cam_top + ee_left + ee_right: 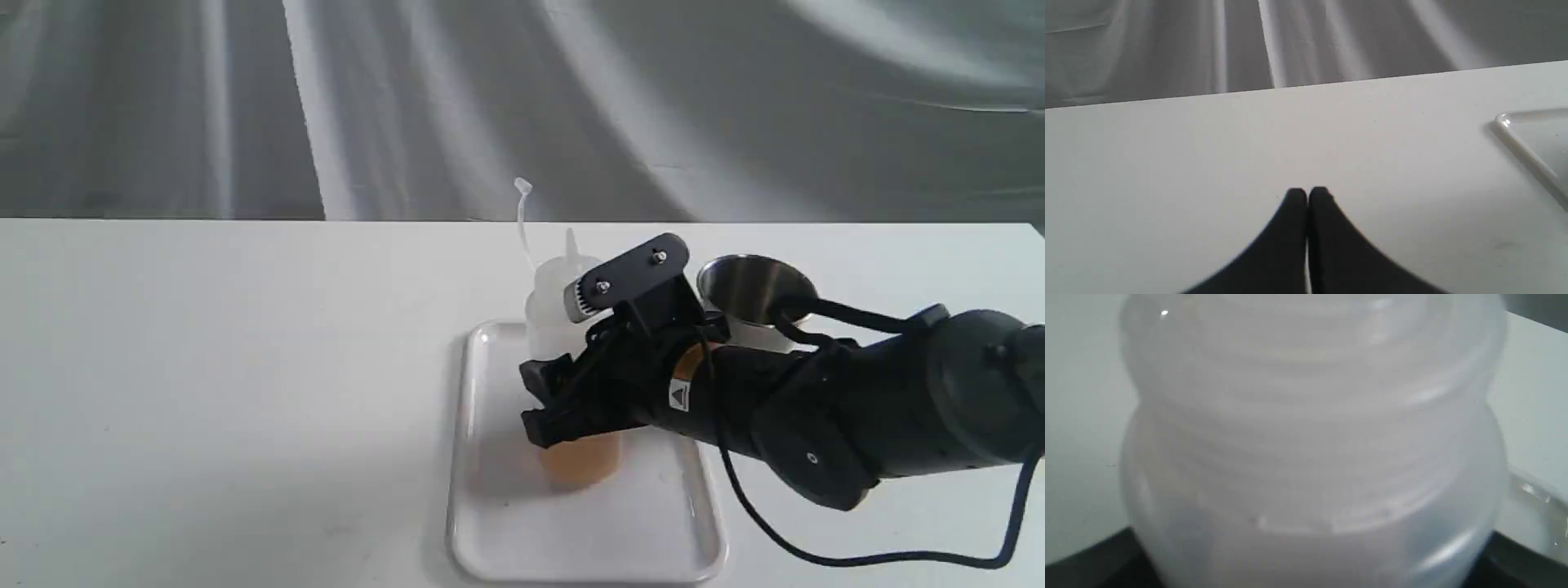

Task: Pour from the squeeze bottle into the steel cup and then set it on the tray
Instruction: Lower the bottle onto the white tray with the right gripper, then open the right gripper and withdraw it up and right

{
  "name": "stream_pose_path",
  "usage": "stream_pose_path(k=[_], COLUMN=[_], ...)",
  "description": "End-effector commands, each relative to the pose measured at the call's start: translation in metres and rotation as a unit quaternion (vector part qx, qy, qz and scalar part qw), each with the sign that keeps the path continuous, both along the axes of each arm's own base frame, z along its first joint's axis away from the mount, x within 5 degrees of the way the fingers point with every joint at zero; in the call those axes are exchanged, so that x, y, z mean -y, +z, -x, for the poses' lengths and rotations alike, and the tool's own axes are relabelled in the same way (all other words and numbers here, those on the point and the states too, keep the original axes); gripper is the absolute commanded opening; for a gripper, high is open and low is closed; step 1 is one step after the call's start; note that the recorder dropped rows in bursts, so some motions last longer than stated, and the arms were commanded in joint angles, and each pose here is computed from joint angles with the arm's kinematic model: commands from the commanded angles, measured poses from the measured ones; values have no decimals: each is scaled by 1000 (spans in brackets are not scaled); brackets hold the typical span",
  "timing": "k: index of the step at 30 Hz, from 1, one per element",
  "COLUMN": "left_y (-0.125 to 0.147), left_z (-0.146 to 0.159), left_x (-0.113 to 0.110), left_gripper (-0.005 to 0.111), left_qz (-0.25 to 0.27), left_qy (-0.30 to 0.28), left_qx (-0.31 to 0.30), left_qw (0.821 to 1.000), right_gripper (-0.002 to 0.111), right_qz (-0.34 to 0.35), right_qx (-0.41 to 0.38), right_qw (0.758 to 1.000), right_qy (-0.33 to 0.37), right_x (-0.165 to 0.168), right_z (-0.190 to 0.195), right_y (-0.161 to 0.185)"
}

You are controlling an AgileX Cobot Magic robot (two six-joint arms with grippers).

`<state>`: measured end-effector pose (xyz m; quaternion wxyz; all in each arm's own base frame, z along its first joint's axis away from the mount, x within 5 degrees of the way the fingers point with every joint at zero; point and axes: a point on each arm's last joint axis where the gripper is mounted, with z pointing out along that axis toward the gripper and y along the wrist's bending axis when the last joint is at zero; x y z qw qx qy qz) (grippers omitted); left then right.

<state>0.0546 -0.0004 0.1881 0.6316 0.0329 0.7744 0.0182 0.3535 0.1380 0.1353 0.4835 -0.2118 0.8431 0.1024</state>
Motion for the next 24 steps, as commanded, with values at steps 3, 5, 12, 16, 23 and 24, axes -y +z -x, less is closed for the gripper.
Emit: stream_pose_path(k=[3,5,12,16,23,24], left_y=[-1,-1,-1,-1,-1,-1], left_z=[0,0,0,0,0,0], left_x=[0,0,0,0,0,0], left_gripper=[0,0,0,0,0,0], left_qz=[1,1,2,2,1,1], left_qy=[1,1,1,1,1,1], left_qx=[3,3,3,3,3,3], left_qw=[1000,1000,1000,1000,1000,1000], right_gripper=[34,34,37,58,98,99], right_qz=[4,4,5,5,5,5], right_qx=[-8,-8,-7,-7,-7,-7], right_qw=[1000,1000,1000,1000,1000,1000], right_qy=[3,3,4,4,4,4], right_x=[-3,-3,-3,-3,-3,-3], right_z=[1,1,1,1,1,1], right_y=[-4,-4,-4,-4,-4,-4])
